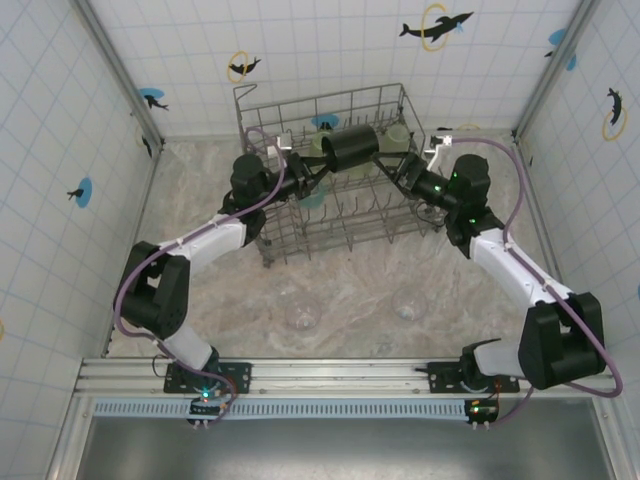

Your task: Load the cups into the dish rack

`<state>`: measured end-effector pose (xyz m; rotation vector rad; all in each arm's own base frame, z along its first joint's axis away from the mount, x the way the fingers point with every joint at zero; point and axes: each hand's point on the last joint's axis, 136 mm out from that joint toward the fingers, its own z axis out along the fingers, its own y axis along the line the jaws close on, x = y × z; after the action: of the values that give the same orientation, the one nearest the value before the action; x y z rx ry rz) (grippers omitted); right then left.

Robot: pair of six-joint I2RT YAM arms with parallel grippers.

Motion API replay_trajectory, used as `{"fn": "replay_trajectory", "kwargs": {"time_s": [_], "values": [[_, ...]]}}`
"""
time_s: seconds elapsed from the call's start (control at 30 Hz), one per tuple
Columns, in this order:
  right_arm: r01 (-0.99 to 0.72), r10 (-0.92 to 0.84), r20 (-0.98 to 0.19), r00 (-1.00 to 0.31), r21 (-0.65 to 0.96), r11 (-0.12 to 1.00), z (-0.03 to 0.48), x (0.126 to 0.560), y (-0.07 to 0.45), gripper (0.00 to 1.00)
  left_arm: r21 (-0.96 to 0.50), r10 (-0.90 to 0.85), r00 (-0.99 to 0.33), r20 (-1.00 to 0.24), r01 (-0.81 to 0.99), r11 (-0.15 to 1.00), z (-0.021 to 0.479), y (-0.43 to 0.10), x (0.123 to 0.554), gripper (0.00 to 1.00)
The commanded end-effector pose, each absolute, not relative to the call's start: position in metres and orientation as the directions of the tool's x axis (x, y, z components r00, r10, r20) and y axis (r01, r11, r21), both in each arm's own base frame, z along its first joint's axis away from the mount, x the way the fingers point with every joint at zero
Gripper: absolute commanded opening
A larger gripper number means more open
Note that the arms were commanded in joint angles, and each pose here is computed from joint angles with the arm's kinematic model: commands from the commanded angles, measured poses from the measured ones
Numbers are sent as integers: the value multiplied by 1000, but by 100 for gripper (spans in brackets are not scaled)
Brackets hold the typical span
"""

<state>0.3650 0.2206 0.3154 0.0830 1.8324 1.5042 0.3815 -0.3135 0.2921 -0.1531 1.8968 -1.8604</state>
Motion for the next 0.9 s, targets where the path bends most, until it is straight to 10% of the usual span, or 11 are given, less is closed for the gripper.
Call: {"fn": "replay_trajectory", "kwargs": {"time_s": [0.0,0.87], "values": [[-401,528,-463,-712,885,237,340,370,221,100,-936,-376,-867,-328,352,5,320,-325,378,0],[-259,590,-248,-769,964,67,343,402,251,99,-937,-274,-896,-349,341,79,290,-341,372,0]]}}
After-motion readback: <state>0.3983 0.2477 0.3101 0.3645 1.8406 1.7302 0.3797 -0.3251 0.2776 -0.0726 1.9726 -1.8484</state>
